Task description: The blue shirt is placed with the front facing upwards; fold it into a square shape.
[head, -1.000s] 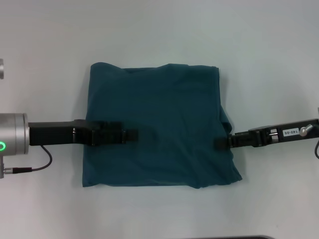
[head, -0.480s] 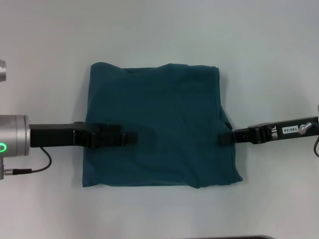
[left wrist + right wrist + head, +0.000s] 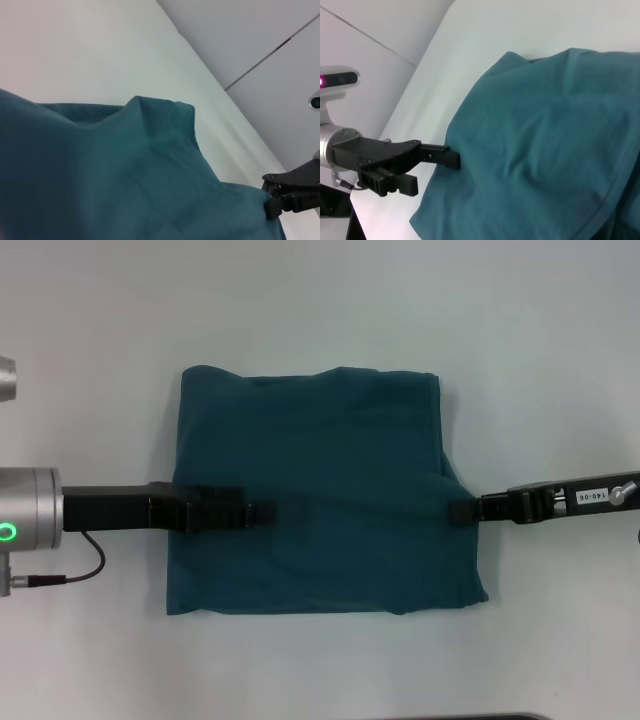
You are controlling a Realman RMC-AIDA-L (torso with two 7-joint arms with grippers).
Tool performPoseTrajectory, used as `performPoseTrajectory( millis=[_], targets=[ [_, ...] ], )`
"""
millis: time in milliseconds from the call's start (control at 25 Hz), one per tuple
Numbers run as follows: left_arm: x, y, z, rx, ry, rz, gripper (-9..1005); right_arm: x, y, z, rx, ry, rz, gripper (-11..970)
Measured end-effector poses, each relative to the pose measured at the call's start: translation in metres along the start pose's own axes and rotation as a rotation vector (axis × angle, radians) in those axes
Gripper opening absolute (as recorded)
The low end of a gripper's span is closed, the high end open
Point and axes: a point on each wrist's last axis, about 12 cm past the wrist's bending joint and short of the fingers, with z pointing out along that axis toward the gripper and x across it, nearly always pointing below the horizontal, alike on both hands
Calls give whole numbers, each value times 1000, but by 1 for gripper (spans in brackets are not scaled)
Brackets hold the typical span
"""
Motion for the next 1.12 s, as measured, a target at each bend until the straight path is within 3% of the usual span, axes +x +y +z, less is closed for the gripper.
performPoseTrajectory(
  millis=[320,560,640,720,1120],
  targets=[
    [-1,1,-1,-3,1,1,889,1,-2,-9,11,-1,28,56],
    [-2,0,-1,0,3,4,889,-6,-9,-37,65,-165,25,216],
    [-2,-1,0,5,4,5,888,-14,-9,-44,82,-218,-6,462],
    [-3,-1,0,9,5,7,888,-23,-9,-48,100,-257,-28,474],
    [-5,-4,2,25,11,10,889,-62,-8,-7,167,-223,-69,530]
  ],
)
